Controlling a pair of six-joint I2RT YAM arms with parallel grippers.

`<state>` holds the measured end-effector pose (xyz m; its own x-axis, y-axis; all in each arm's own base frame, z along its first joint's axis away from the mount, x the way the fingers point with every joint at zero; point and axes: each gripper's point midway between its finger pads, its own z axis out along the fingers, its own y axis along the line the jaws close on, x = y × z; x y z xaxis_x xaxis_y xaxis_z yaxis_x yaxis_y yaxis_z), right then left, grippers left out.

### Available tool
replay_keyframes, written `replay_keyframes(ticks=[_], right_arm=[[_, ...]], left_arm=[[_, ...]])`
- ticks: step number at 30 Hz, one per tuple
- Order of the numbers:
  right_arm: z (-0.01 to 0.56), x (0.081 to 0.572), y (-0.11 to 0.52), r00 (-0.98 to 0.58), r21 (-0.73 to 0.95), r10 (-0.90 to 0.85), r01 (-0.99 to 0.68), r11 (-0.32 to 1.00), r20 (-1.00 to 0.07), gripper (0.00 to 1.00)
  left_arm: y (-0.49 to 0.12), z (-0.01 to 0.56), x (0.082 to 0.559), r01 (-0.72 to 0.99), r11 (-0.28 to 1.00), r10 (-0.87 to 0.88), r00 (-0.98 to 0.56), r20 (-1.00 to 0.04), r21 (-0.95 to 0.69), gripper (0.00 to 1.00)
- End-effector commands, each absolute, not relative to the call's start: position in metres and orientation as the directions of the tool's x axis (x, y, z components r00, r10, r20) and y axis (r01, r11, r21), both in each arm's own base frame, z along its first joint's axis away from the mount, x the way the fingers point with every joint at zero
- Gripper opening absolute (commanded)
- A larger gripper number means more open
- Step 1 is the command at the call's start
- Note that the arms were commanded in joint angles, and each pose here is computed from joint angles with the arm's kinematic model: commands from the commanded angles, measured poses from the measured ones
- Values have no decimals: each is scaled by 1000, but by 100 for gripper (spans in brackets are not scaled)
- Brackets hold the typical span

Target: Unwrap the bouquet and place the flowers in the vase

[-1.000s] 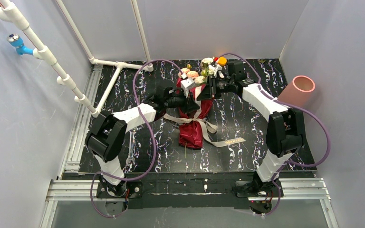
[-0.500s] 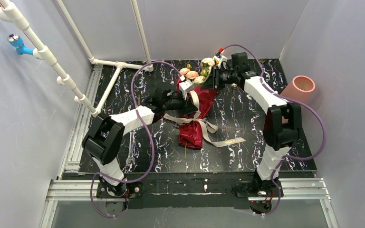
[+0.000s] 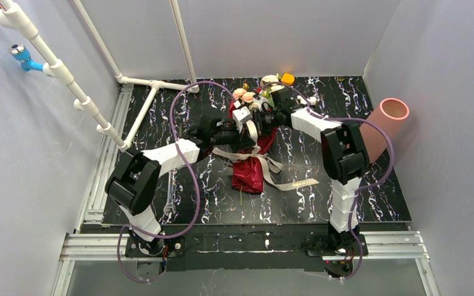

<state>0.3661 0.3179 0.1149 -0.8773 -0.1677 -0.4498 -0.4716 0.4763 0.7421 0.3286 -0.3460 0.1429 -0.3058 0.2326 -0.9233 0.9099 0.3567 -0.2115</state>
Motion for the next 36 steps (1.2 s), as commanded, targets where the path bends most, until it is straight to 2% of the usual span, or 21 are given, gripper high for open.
replay_keyframes(ticks=[1,6,15,21,28,36], right_arm=[[82,373,314,-865,706,-216,-497,505,-453,8],[51,365,301,-836,638,-321,-547,542,-444,6],[29,353,292,-831,624,-376,-557,549,-411,3],[13,351,284,-790,579,-441,-612,539,-425,2],[7,342,279,-791,582,-456,-610,538,-408,1],[4,338,278,-795,586,-455,-605,539,-401,1]], left_arm=[[-346,185,324,925,343,191,-240,-952,-165,0],[-344,210,321,924,348,166,-224,-960,-155,0],[-331,253,319,909,400,135,-189,-973,-121,0],[-316,279,318,885,445,106,-205,-973,-137,0],[-293,334,340,832,511,13,-261,-965,-218,0],[-264,398,363,796,563,-86,-210,-974,-222,0]])
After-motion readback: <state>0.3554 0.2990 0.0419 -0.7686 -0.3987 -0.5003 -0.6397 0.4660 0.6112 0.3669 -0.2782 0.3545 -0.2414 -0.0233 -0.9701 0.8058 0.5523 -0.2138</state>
